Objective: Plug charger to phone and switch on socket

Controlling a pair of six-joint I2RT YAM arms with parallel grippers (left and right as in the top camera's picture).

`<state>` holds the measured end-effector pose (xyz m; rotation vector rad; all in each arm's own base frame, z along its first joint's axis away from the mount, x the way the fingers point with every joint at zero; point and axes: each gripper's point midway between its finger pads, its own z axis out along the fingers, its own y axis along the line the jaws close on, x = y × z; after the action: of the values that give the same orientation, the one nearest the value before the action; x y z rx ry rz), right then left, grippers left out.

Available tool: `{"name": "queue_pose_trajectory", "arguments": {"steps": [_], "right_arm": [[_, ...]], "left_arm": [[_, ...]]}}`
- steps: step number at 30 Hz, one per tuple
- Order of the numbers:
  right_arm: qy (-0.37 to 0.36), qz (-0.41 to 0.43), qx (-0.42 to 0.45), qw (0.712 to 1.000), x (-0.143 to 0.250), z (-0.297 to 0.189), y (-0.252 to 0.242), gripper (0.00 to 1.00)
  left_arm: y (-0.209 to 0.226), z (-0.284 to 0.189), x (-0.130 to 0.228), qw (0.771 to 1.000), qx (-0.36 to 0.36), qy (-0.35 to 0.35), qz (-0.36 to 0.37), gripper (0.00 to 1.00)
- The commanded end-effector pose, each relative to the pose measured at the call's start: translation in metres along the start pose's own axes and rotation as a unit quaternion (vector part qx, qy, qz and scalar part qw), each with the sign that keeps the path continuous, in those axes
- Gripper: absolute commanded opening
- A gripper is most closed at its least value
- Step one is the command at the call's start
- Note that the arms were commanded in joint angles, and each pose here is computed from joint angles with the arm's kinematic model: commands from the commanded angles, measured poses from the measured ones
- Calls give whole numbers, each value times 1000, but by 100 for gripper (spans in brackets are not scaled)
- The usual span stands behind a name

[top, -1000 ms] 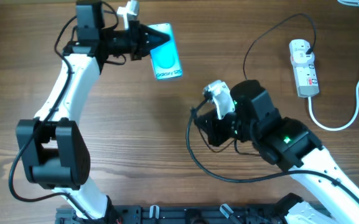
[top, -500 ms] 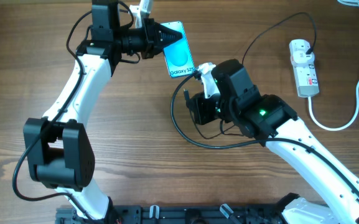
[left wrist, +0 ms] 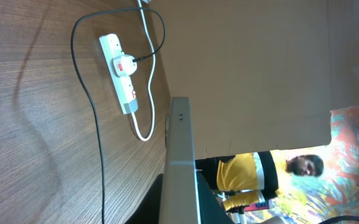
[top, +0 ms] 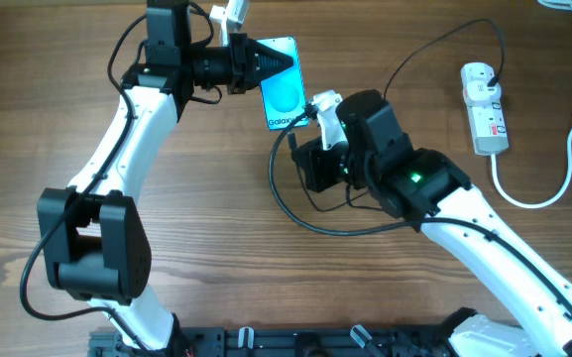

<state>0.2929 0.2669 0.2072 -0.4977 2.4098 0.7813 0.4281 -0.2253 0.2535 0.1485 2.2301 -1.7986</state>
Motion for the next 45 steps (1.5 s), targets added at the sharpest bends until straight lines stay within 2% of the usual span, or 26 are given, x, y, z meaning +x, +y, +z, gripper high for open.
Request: {"name": "queue_pose_trajectory", "arguments": {"steps": [1, 12, 23, 45], "right_arm": [[-6, -7, 2, 1000, -8, 5, -1, 4], [14, 1, -15, 1000, 1, 4, 4, 4], [-10, -8, -11, 1000, -9, -5, 6, 4], [-20, -8, -12, 1000, -12, -15, 8, 4]], "left_arm": [[-20, -4, 3, 999, 19, 8, 28, 4], [-13, -4, -3, 1000, 0, -9, 30, 4], [-6, -4, -3, 1000, -16, -14, 12, 4], [-9, -4, -4, 1000, -9, -13, 22, 4]]}}
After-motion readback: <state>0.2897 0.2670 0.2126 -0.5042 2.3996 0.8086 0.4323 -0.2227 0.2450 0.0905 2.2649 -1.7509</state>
